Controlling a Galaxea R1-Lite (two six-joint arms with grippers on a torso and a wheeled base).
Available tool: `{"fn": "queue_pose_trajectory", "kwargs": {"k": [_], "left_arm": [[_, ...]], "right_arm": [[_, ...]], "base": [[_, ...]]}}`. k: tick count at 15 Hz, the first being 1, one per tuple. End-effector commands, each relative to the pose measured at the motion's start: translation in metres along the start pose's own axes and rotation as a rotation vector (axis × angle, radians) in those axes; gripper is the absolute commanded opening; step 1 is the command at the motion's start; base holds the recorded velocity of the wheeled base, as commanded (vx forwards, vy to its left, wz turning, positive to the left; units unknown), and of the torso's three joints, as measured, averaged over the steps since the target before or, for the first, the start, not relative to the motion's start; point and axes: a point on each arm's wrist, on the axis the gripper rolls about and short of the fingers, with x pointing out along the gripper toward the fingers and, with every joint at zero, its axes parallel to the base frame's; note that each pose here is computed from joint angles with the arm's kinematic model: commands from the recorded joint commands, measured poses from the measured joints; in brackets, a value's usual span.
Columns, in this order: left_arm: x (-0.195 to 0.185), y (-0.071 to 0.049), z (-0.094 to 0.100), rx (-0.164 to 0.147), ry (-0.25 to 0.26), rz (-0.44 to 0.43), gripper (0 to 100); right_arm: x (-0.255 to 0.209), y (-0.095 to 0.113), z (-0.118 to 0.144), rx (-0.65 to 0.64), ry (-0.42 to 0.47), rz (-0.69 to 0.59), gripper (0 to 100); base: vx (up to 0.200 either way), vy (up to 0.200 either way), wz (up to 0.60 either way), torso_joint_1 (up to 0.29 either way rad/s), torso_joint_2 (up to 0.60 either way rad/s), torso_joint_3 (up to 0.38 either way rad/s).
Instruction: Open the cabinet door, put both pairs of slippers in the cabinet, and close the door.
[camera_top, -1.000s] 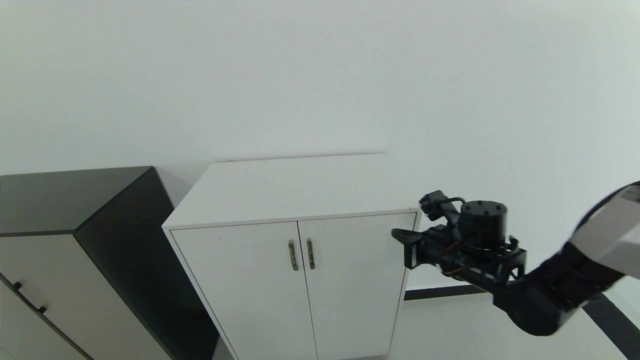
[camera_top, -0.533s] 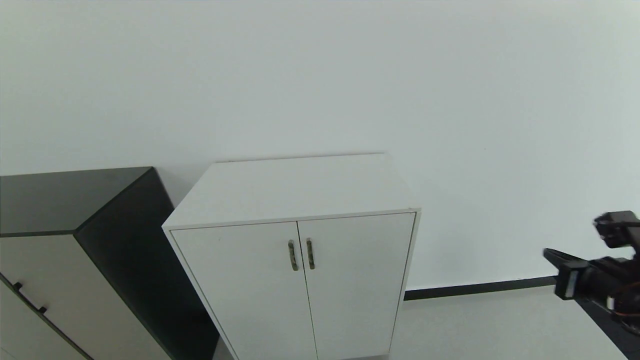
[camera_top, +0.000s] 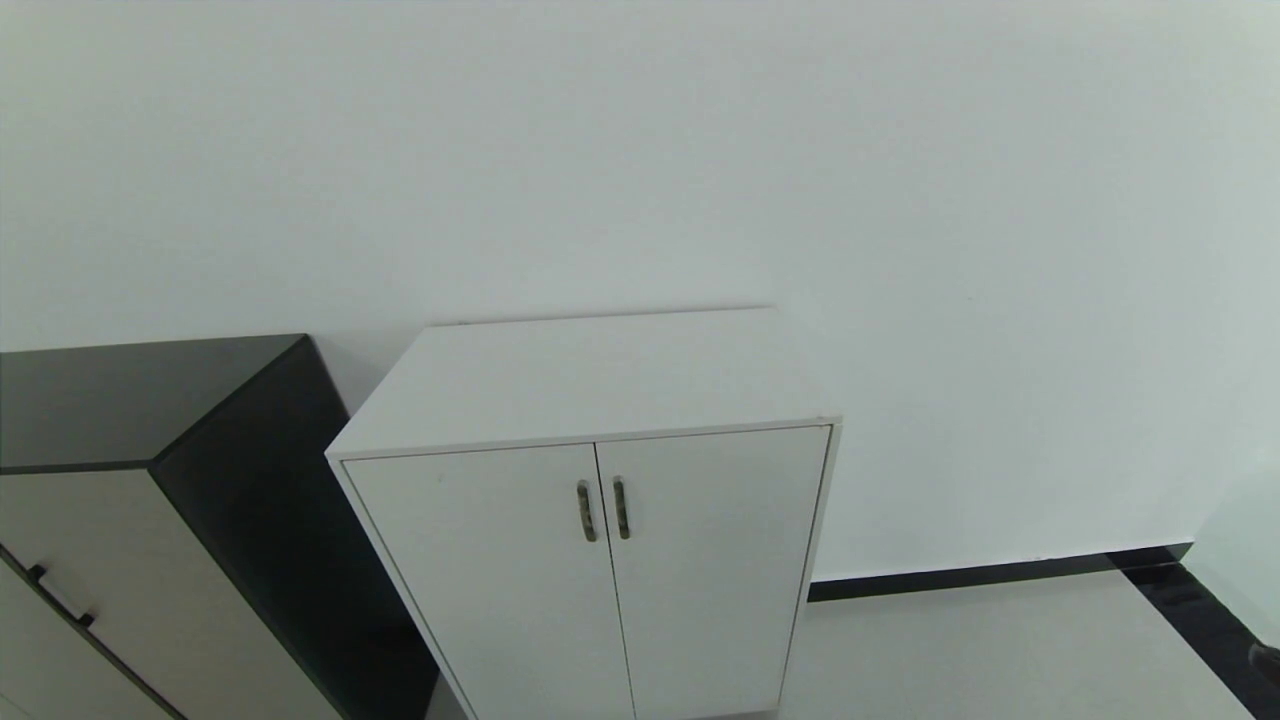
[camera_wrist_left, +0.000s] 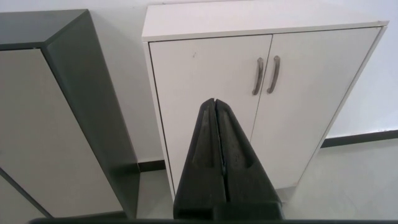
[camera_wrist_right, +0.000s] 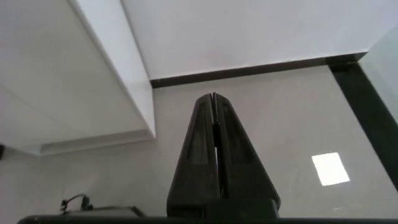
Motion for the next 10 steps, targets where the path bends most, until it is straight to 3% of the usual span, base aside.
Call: {"fn": "queue_pose_trajectory", "kwargs": {"k": [1, 6, 9, 10], "left_arm": [[0.000, 0.000, 0.000, 0.000, 0.001, 0.000, 0], [0.000, 0.000, 0.000, 0.000, 0.001, 0.000, 0], [0.000, 0.000, 0.000, 0.000, 0.001, 0.000, 0], [0.000, 0.000, 0.000, 0.000, 0.001, 0.000, 0]], "right_arm": [[-0.045, 0.005, -0.029, -0.005, -0.081, 0.035, 0], [-0.063, 0.007, -0.053, -0.001, -0.129, 0.029, 0], [-0.072, 0.008, -0.057, -0.021, -0.244, 0.061, 0], [-0.075, 0.006, -0.059, -0.044, -0.292, 0.157, 0]], "base": [[0.000, 0.000, 0.00, 0.000, 0.00, 0.000], [0.000, 0.000, 0.00, 0.000, 0.00, 0.000], [0.000, 0.000, 0.00, 0.000, 0.00, 0.000], [0.000, 0.000, 0.00, 0.000, 0.00, 0.000]]}}
